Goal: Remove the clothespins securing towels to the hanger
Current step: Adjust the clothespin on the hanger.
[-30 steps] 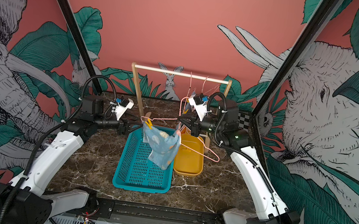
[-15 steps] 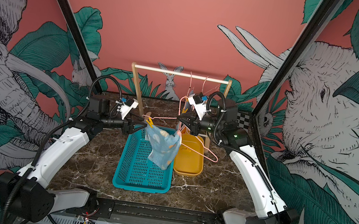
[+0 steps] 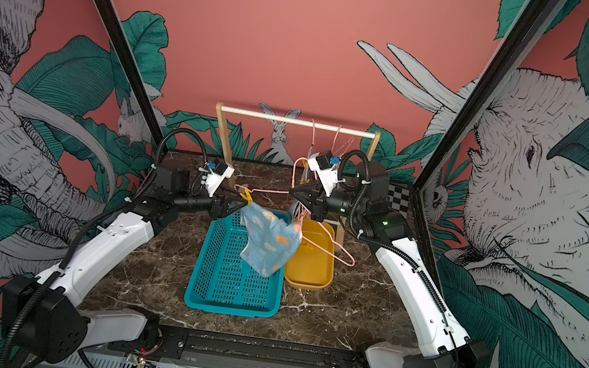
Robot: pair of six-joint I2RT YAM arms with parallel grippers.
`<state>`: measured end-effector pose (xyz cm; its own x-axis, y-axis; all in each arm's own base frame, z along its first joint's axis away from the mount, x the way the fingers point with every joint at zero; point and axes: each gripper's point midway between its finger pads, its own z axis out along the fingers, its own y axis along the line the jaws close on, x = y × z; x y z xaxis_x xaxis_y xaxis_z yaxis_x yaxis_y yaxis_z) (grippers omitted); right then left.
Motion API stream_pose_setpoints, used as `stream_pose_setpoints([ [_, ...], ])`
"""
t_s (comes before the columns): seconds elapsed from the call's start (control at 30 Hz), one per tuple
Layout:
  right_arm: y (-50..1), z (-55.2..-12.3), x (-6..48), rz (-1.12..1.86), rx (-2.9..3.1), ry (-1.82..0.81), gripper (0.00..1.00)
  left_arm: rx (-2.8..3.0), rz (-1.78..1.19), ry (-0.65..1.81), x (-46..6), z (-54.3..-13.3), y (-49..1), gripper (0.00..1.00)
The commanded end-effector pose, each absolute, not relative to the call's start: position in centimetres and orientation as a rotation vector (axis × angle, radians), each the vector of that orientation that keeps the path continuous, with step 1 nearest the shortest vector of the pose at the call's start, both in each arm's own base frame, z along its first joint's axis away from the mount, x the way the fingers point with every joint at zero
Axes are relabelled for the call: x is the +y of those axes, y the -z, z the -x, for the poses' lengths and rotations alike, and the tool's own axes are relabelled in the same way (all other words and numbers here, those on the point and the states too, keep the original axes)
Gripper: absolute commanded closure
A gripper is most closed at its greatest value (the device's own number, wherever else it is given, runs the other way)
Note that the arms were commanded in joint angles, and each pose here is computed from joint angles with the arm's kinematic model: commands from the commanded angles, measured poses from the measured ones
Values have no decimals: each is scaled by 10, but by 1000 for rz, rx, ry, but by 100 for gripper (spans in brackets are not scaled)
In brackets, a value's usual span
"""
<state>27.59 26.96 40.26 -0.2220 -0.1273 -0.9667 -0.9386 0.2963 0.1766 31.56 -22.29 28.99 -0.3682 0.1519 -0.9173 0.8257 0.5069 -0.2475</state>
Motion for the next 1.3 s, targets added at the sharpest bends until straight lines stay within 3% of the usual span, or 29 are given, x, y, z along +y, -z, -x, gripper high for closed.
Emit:
stream_pose_setpoints([
  [0.0, -417, -274, 274, 1013, 1523, -1049, 100, 1781, -768, 895, -224, -321, -302, 61],
  [0.33, -418, -272, 279, 1019, 1518, -1061, 100, 1770, -726, 878, -225, -323, -309, 64],
  [0.7, -418, -275, 280, 1004, 1523, -1049, 100, 1758, -753, 937, -231, -312, -313, 84],
  [1.27, -416, -279, 285, 992, 1530, -1057, 100, 1729, -824, 1028, -250, -292, -318, 84],
])
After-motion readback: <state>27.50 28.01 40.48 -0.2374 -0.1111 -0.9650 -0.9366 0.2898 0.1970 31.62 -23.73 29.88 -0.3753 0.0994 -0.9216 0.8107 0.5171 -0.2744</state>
